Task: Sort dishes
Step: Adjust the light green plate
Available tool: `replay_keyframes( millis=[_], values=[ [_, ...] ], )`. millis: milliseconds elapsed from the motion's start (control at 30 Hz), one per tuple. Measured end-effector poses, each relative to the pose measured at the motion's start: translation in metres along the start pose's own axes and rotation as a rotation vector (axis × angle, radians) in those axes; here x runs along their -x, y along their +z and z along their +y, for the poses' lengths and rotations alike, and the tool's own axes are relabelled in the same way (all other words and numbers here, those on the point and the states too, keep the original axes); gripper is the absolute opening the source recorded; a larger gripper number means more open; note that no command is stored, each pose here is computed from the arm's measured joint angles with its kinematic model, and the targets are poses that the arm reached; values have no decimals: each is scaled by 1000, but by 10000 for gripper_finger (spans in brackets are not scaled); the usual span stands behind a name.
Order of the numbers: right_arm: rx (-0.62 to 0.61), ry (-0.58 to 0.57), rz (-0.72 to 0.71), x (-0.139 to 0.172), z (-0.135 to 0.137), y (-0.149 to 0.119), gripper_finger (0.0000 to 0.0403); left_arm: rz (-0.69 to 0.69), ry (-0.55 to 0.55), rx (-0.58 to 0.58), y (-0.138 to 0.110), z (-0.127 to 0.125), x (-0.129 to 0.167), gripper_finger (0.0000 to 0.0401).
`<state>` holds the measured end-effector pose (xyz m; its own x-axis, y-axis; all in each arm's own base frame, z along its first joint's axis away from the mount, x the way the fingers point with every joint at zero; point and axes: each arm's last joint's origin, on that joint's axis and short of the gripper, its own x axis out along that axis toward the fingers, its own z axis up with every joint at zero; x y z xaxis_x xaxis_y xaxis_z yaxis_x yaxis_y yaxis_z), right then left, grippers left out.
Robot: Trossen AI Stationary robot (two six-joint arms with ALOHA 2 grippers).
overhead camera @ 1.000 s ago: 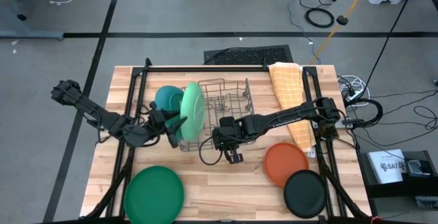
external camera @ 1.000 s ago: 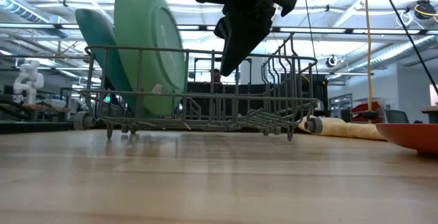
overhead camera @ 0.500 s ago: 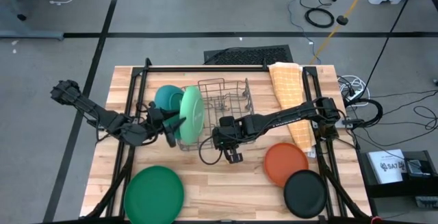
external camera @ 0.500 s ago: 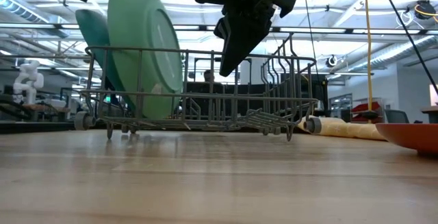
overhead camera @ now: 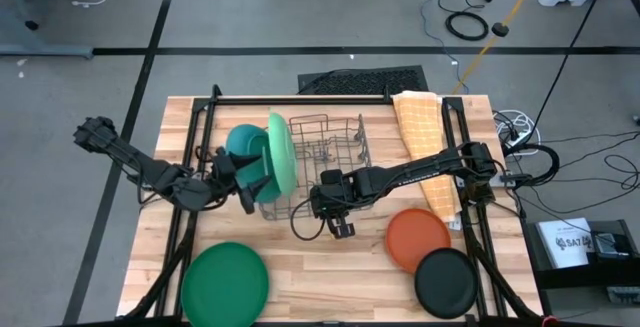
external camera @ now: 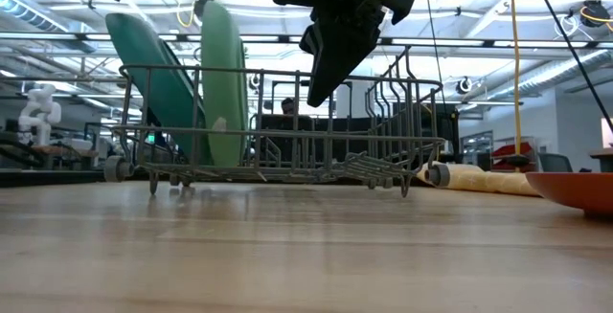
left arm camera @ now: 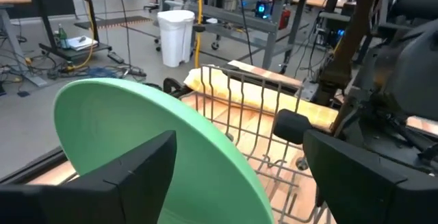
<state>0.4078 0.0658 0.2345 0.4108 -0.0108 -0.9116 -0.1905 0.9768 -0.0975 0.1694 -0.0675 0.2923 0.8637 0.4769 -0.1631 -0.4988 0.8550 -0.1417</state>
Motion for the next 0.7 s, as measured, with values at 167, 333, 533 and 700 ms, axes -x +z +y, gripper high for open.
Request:
replay_keyframes(
  millis=[167, 333, 533, 700],
  values=[
    [0, 0, 0, 0, 0, 0, 4, -6, -43, 1, 4, 2, 6, 331],
    [2, 1, 0, 0, 0, 0, 4, -64, -79, -22, 15, 4, 13, 331],
    [3, 2, 0, 0, 0, 0, 4, -198, -189, -116, 34, -3, 11, 323],
    [2, 3, 0, 0, 0, 0, 4, -185, -138, -181, 41, 1, -3, 266]
  ],
)
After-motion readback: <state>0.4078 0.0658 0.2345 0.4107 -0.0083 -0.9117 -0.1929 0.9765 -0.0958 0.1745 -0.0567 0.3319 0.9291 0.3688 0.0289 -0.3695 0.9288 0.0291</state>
